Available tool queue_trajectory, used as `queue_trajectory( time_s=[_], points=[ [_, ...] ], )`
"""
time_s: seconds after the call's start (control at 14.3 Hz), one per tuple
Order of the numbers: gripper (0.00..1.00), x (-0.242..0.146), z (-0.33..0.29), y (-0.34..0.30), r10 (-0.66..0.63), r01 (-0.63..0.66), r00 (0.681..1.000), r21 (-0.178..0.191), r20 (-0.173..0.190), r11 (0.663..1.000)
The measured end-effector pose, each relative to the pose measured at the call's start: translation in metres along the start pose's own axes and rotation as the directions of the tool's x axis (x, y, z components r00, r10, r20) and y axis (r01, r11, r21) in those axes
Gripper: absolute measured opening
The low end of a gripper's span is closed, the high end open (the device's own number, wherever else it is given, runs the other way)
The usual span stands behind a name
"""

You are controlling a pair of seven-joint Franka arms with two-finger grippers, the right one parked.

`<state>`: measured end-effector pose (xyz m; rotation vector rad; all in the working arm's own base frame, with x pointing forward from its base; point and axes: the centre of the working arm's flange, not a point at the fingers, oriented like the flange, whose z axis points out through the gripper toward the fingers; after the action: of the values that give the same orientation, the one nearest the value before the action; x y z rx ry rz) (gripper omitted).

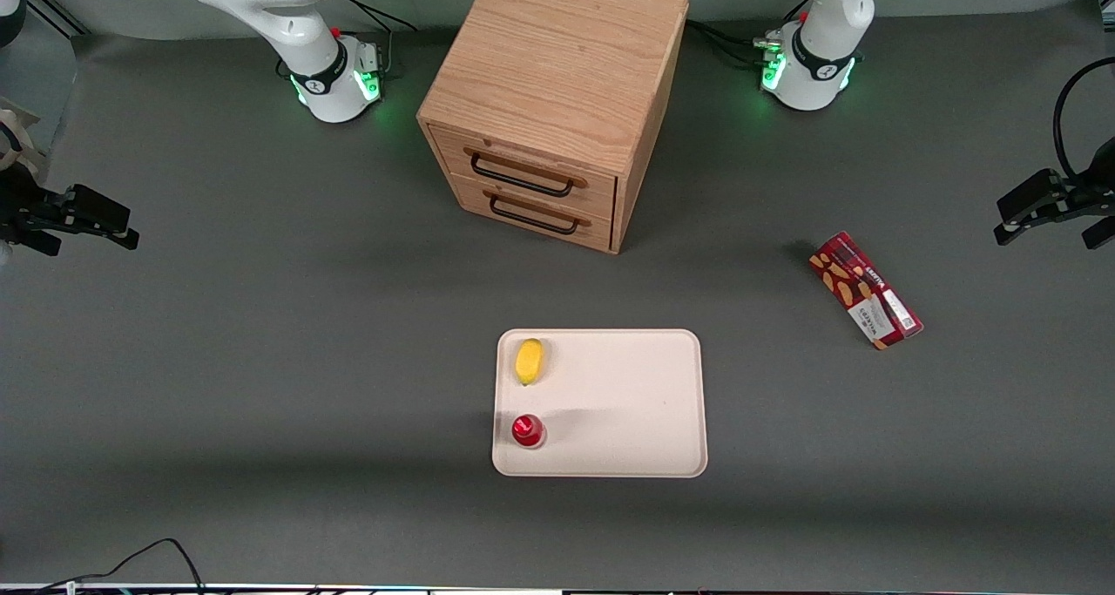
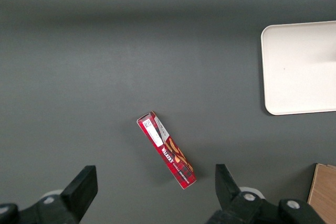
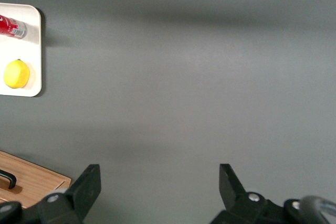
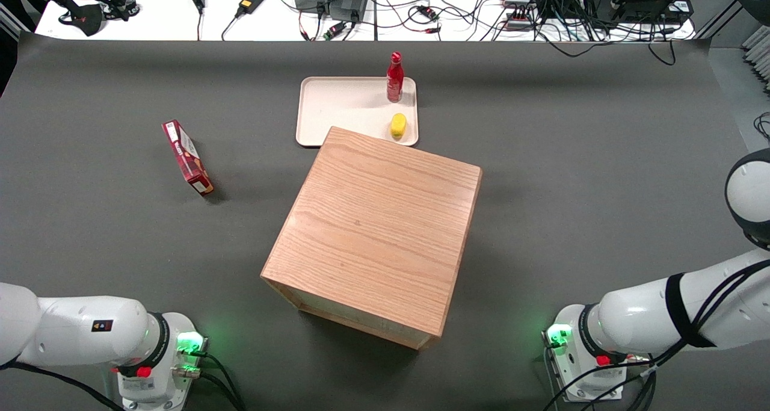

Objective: Place red cookie box on tray

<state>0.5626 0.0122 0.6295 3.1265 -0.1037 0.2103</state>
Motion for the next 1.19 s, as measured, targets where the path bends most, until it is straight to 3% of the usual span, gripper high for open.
queue_trajectory(
  time_s=[0.77,1.19],
  points=[
    [1.0,-0.001,0.007,0.0,-0.001,0.001,1.0,-0.001,0.014,1.0],
    [1.0,-0.005,0.024,-0.001,-0.003,0.003,0.999,-0.004,0.051,1.0]
  ],
)
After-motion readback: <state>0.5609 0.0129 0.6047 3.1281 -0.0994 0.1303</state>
